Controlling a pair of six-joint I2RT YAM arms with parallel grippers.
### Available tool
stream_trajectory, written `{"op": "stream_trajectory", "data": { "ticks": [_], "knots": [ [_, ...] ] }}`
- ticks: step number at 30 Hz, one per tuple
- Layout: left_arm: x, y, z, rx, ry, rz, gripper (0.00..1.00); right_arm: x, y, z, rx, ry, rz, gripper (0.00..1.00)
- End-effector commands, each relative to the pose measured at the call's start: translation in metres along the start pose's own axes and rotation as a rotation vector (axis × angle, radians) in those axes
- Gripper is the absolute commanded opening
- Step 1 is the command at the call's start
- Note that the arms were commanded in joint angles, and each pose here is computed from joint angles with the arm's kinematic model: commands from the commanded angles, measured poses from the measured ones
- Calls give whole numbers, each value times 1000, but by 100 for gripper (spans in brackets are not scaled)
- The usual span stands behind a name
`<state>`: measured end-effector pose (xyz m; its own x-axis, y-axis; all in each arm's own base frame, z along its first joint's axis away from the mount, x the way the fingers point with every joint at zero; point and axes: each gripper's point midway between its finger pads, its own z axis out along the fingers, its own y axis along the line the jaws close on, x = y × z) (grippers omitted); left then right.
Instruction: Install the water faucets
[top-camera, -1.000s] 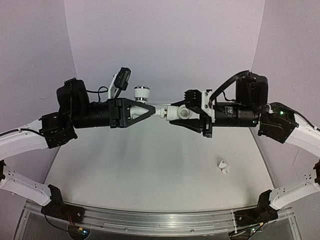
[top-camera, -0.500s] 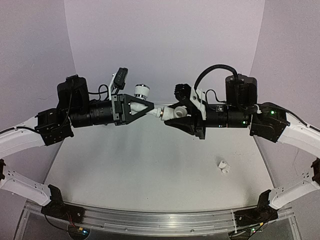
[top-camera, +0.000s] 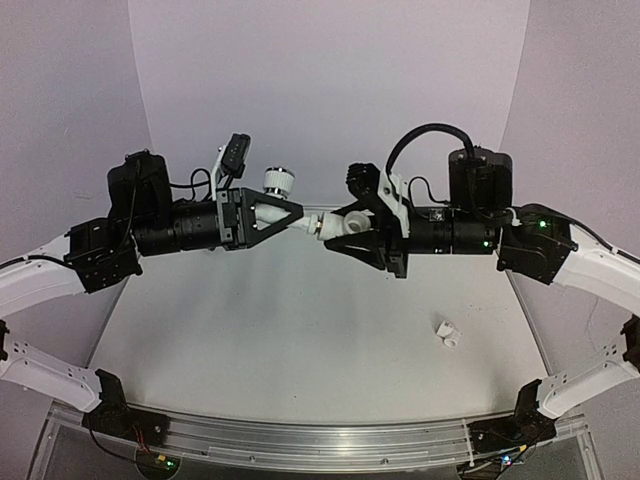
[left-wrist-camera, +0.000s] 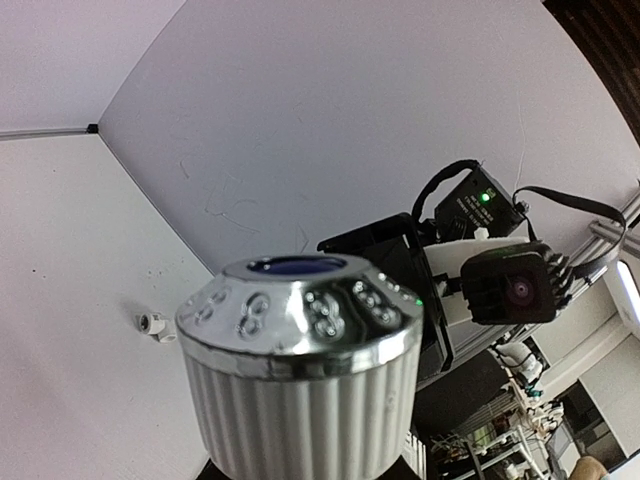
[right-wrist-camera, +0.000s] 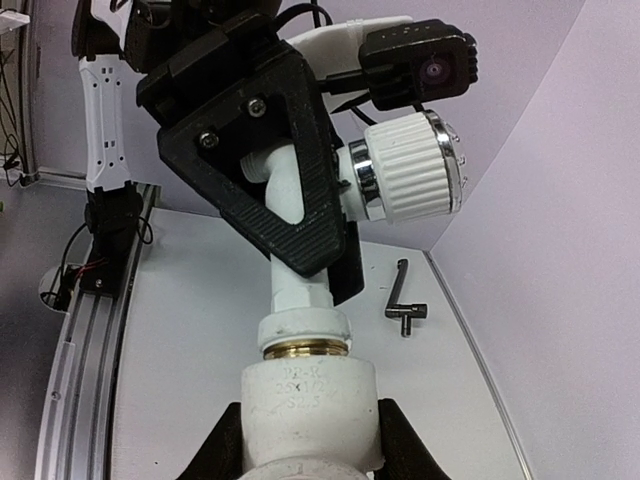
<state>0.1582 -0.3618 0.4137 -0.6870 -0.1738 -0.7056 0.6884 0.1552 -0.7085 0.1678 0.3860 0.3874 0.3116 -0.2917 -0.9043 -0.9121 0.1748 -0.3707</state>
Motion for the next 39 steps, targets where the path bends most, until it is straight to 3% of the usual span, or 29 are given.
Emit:
{"op": "stream_trajectory", "data": {
  "ticks": [1, 7, 11, 18, 20, 23, 25, 27, 33, 36, 39],
  "knots": [
    [-34, -6, -25, -10, -170, 213, 0, -39, -5, -13, -7, -103, 105, 0],
    [-13, -15, -37, 52, -126, 494, 0, -41, 17, -14, -151, -116, 282, 0],
    [7, -20, -37, 110, -30, 650, 0, -43, 28, -12, -251, -112, 413, 0],
    [27, -27, -38, 198, 44, 761, 0, -35, 47, -8, -481, -53, 698, 0],
    [21, -26, -37, 174, 22, 719, 0, -33, 45, -9, -501, -43, 740, 9],
    [4, -22, -36, 118, -48, 627, 0, -31, 31, -11, -451, -52, 738, 49],
    [-6, -18, -37, 84, -101, 537, 0, -29, 12, -13, -366, -65, 709, 69],
    [-15, -12, -38, 52, -157, 453, 0, -25, -15, -19, -249, -76, 653, 81],
    [-33, 8, -33, -17, -260, 169, 0, -32, -62, -45, 50, -93, 291, 88],
    [-42, 17, -35, -32, -327, 16, 0, -30, -68, -54, 124, -74, 24, 97],
    [-48, 19, -40, 4, -385, -99, 0, -22, -71, -60, 185, -40, -257, 98]
  ]
}}
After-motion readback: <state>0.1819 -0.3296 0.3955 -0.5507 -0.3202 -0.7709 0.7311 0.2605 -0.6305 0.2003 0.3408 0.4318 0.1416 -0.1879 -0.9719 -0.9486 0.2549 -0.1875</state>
